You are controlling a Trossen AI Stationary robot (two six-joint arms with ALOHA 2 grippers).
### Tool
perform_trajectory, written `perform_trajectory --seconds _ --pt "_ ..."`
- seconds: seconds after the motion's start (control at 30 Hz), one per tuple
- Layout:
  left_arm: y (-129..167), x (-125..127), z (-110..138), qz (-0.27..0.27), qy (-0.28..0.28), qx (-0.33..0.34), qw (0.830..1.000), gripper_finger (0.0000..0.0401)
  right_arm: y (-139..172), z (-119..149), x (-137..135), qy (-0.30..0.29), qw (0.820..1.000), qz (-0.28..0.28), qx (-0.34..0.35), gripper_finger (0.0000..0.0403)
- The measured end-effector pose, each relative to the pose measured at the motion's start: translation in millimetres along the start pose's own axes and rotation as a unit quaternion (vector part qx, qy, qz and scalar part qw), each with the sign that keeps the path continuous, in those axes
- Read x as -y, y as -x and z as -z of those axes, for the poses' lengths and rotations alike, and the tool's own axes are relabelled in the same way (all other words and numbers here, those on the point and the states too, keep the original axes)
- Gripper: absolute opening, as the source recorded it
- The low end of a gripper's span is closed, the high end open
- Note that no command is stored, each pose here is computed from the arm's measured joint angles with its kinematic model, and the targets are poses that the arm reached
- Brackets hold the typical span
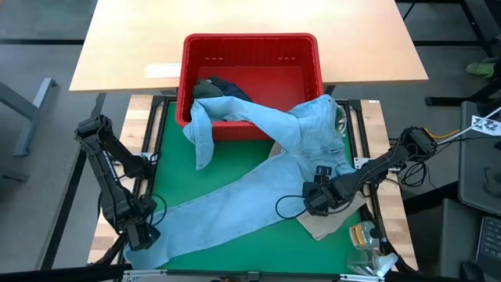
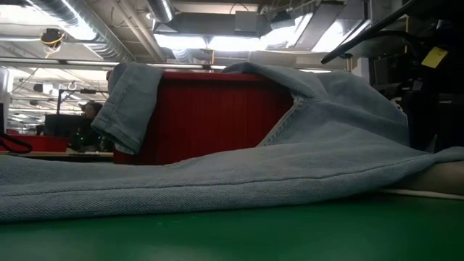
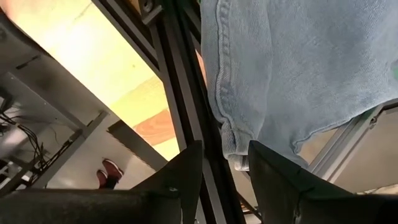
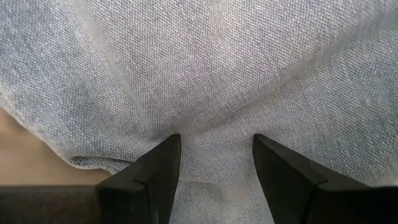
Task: Fold Laundry from Bin
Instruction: Fold the light blue jeans
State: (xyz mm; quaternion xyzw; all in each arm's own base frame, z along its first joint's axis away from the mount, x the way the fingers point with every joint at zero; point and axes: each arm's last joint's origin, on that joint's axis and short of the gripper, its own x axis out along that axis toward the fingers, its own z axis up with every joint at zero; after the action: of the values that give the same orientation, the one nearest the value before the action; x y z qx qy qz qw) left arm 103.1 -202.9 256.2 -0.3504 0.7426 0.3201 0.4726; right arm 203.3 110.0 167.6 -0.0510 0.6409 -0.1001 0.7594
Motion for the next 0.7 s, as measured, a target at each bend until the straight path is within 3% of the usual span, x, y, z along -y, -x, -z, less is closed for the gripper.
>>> perform_trajectory --seconds 0.7 --pt "-0.2 1.2 -0.7 0.011 0.011 0.015 1.000 0.0125 0.0 0.0 0.0 0.000 1.000 0.001 0.000 0.0202"
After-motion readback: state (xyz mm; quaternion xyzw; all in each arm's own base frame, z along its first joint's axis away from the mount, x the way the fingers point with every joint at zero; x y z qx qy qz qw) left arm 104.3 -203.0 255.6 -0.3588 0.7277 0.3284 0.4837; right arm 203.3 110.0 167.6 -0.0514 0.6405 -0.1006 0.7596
